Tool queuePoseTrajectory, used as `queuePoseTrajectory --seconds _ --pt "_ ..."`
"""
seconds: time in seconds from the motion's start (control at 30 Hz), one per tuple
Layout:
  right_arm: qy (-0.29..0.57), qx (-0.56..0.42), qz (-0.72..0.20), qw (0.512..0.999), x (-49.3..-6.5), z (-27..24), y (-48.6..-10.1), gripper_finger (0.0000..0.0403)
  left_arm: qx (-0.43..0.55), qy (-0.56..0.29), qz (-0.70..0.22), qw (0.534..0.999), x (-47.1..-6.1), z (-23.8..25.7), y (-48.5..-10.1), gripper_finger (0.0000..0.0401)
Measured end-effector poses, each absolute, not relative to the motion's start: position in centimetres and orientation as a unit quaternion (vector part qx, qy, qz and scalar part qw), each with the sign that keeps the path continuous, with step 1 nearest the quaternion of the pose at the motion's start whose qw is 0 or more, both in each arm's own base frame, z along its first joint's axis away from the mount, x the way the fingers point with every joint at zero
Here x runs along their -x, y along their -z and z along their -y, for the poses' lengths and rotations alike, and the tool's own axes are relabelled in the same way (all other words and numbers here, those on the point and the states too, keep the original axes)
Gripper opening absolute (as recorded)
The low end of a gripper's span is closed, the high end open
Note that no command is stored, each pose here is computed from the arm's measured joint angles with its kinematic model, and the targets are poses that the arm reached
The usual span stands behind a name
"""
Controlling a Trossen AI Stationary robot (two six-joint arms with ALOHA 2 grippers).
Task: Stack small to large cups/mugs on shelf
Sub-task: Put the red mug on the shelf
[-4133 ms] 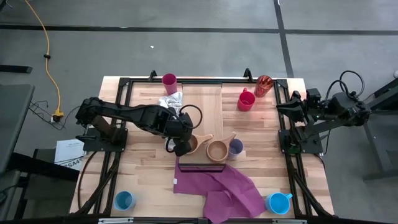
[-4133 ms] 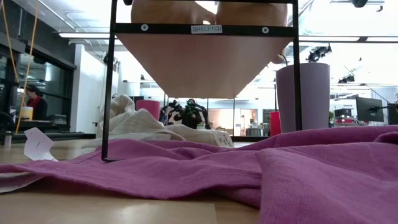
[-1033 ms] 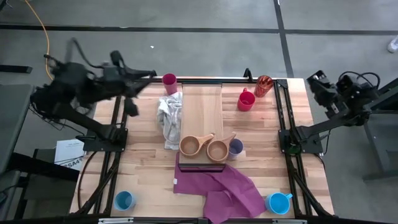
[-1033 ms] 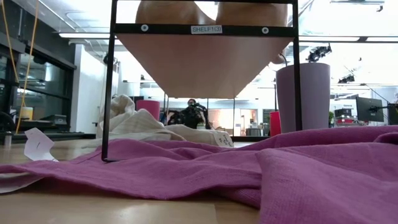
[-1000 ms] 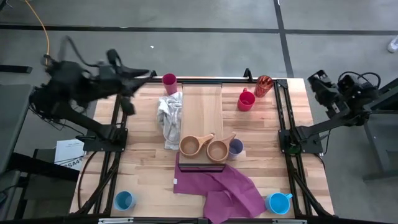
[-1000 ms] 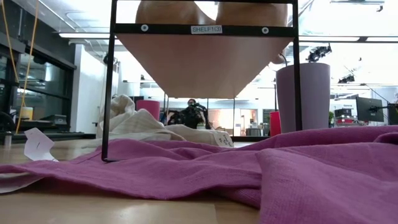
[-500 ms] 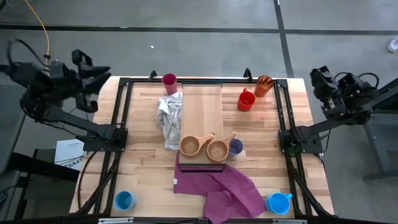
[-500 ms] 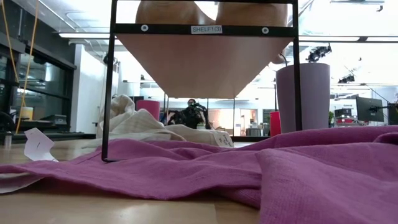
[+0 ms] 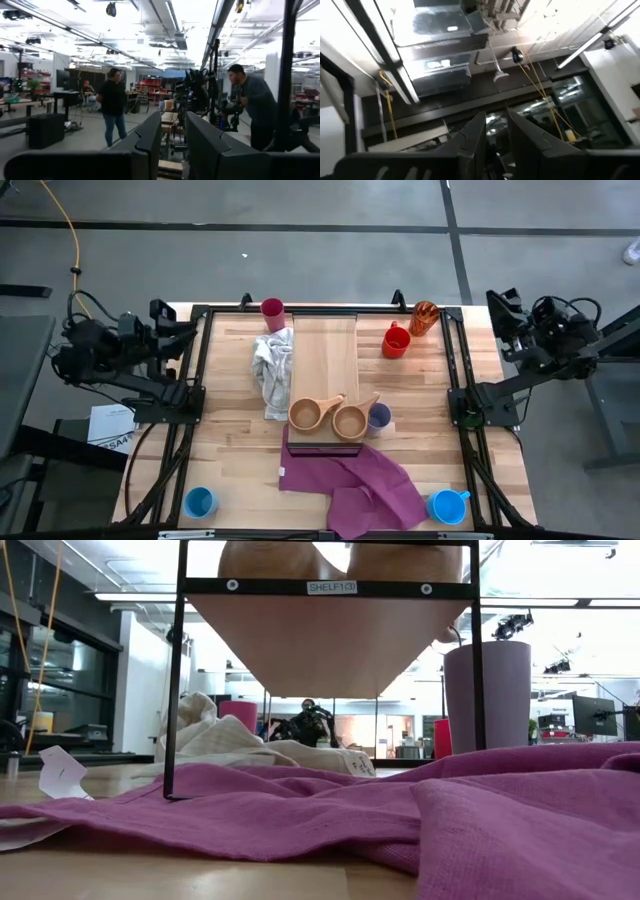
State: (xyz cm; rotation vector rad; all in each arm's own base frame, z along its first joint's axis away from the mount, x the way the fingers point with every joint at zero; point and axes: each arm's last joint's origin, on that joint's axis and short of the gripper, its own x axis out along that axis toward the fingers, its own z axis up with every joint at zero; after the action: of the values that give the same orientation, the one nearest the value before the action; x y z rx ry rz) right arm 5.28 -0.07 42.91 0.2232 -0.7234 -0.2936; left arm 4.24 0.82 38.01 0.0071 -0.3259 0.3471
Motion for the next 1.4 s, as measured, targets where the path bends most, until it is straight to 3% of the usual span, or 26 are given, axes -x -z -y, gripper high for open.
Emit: queuePoseTrajectory --seconds 0.5,0.67,1.17,1.4 --pt "0.21 -0.157 0.213 0.941 -7.5 -0.1 -40.3 0.0073 0.003 -0.226 0.202 0.953 -7.2 -0.8 -33.3 0.0078" --pt "0.278 -0.191 0.077 0.938 -8.3 -0.1 -36.8 0.0073 0.034 -0.261 0.243 0.934 -7.8 -1.0 -31.8 0.0078" --pt "0.318 -0.167 -0.118 0.926 -7.7 0.6 -32.4 0.0073 0.061 -0.32 0.244 0.913 -8.1 -1.3 -31.2 0.0078" --pt "0.319 -0.149 -0.201 0.914 -9.9 1.4 -31.5 0.0073 0.062 -0.319 0.231 0.917 -8.8 -1.2 -31.0 0.0078"
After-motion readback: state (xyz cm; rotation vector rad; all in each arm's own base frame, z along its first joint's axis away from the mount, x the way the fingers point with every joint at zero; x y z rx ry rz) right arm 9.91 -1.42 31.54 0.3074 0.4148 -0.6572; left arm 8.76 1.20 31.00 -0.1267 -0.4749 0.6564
